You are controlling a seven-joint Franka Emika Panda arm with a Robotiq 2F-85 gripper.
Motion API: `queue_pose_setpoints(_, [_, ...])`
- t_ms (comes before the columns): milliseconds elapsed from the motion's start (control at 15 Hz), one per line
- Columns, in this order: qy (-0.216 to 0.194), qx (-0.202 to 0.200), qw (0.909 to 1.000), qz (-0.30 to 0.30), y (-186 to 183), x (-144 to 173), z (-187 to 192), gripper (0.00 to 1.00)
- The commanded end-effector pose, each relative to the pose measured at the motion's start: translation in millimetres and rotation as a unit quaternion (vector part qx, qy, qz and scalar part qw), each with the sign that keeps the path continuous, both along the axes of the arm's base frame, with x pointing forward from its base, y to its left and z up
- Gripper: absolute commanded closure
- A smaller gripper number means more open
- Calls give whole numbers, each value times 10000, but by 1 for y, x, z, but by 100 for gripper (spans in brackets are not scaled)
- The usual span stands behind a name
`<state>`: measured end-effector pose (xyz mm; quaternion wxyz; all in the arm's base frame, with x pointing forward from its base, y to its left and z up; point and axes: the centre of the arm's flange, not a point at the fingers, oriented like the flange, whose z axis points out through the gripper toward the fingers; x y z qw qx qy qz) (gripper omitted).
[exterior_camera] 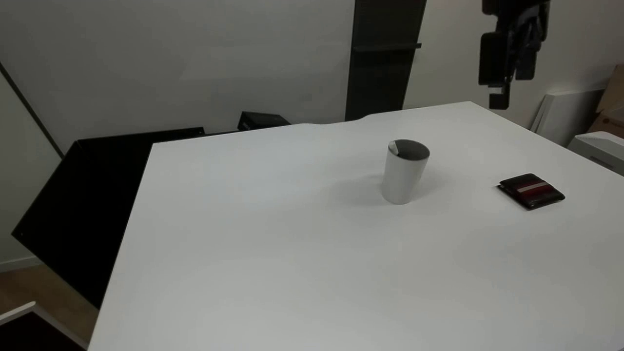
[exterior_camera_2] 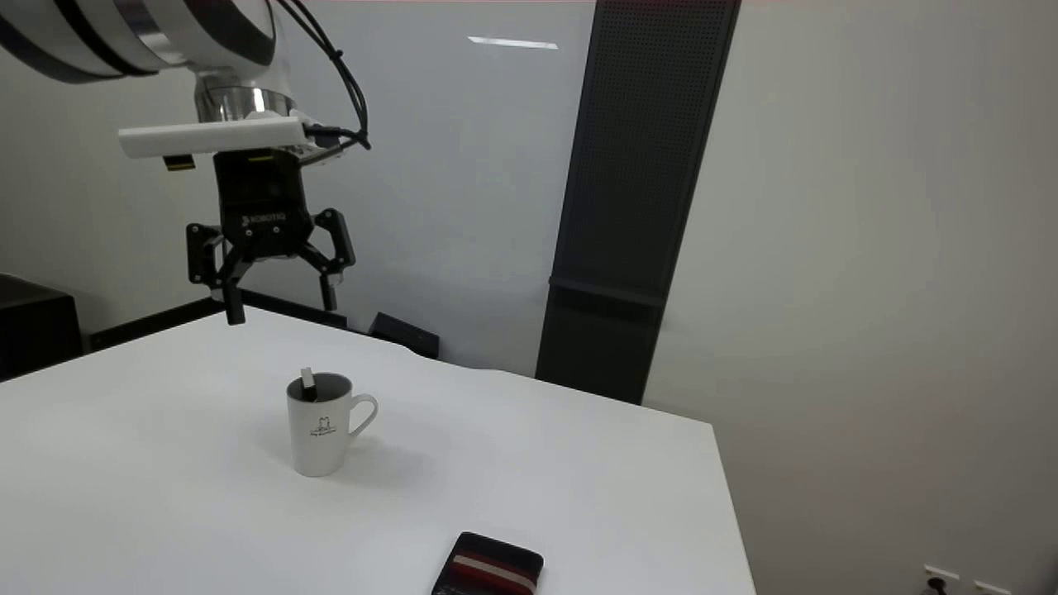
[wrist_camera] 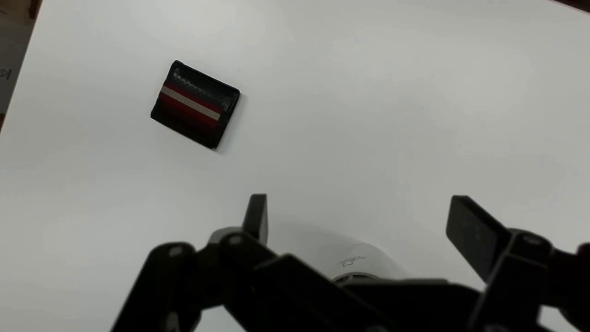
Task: Pick up the pen from the mug cup and put it on the table
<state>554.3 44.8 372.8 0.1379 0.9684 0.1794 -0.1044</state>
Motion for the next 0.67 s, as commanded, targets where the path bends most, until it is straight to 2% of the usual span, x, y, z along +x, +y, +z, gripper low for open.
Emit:
queue_pose_setpoints(0, [-77, -76, 9993, 352, 16, 18, -11, 0])
queue_pose_setpoints(200, [-276, -109, 9980, 553, 28, 32, -17, 0])
queue_pose_setpoints(333, [-214, -159, 9982, 544, 32, 39, -18, 0])
queue_pose_setpoints(400, [-233, -76, 9984, 512, 28, 21, -21, 0])
queue_pose_setpoints(600, [-236, -75, 9983, 525, 31, 27, -23, 0])
